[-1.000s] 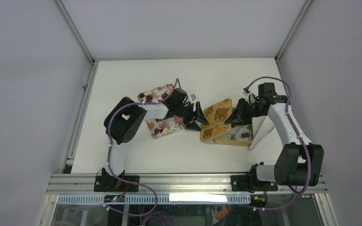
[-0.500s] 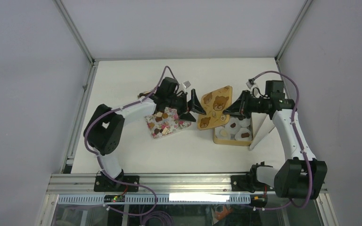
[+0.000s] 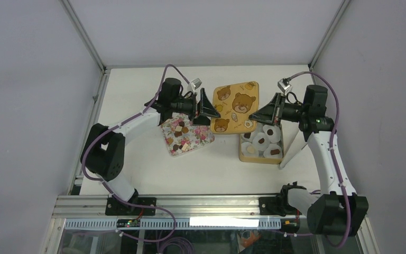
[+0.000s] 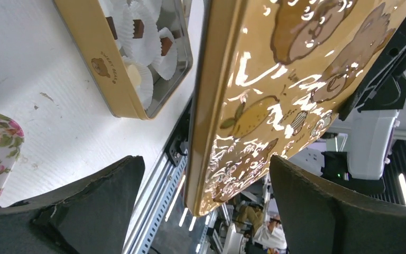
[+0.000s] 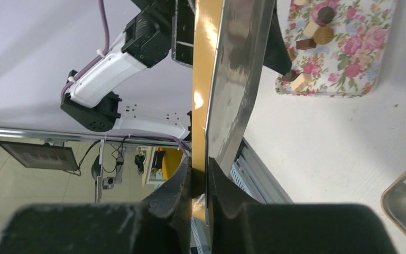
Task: Pack the chocolate
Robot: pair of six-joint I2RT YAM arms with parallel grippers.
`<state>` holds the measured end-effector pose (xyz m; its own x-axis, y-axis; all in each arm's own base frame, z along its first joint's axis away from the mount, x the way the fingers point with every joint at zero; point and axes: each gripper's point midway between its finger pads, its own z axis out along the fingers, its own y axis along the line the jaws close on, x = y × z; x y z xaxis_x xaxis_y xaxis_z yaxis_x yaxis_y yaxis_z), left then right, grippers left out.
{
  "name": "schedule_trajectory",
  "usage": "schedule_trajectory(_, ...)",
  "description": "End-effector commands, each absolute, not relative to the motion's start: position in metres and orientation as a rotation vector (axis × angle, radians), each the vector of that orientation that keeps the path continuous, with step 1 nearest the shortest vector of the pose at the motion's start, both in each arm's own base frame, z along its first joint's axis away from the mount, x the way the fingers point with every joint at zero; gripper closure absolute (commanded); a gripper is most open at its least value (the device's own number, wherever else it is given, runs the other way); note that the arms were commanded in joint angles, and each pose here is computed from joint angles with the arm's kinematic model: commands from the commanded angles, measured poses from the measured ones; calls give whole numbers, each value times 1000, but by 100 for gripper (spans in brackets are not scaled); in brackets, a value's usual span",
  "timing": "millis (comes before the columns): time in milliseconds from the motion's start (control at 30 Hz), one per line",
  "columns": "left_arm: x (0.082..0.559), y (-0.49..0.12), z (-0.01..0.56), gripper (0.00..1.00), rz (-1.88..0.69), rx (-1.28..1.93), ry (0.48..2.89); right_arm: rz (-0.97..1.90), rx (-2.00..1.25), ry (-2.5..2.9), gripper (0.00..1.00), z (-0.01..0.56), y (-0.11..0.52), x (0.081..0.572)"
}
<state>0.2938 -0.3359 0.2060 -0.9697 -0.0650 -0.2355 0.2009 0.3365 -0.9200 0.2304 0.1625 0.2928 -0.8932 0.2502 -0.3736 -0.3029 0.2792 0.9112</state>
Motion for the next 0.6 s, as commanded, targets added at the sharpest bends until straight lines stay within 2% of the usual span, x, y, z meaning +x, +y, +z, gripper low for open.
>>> schedule_trajectory(0,292,-344,232,8,-1808,221,2238,1759,-161,2047,100,311,166,215)
schedule_trajectory(233,293,-348,249,30,-1928,205,2140,1743,-100,2123,100,292,165,217)
schedule_trajectory(467,294,-346,243,62,-1936,167,2140,1719,-17,2204,100,269,163,225)
schedule_trajectory(567,294,-344,239,81,-1929,150,2148,1708,5,2233,100,262,162,226)
